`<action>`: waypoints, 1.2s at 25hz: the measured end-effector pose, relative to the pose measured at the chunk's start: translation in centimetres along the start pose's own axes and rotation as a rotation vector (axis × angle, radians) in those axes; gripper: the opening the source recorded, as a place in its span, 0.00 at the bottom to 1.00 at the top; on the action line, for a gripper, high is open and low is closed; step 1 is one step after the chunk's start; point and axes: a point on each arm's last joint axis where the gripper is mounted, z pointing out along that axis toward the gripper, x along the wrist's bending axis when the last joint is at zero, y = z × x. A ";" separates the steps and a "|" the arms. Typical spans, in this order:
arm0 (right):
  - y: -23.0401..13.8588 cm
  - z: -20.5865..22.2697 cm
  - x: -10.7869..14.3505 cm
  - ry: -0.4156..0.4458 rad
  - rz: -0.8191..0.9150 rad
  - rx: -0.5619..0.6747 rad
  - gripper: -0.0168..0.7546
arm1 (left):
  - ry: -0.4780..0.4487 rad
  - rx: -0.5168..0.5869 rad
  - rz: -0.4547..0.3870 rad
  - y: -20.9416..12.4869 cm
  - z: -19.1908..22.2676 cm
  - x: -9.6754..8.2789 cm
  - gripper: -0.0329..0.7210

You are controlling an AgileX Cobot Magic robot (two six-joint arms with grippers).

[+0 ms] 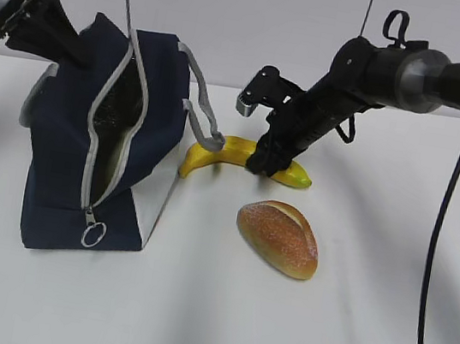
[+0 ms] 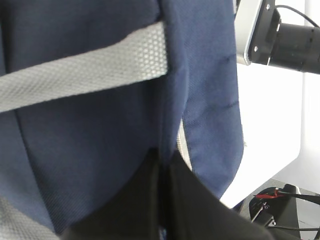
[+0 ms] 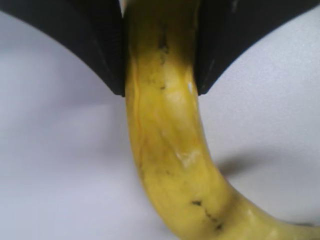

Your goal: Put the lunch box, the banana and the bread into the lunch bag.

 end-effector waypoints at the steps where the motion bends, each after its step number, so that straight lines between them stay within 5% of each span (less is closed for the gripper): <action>1: 0.0 0.0 0.0 0.004 0.000 0.001 0.41 | 0.000 0.000 0.000 0.0 0.0 0.0 0.04; 14: 0.4 -2.9 -1.6 0.037 0.027 0.057 0.40 | 0.000 0.000 0.000 0.0 0.0 0.0 0.04; 19: -2.9 -5.1 -3.6 0.033 0.154 0.163 0.40 | 0.000 0.000 0.000 0.0 0.0 0.0 0.04; 24: -4.5 -10.7 -5.6 -0.047 0.287 0.171 0.40 | -0.023 -0.006 -0.009 0.1 0.0 -0.2 0.04; 30: -1.3 -18.6 -4.8 -0.102 0.431 0.032 0.40 | -0.058 -0.017 -0.023 0.2 0.0 -0.5 0.04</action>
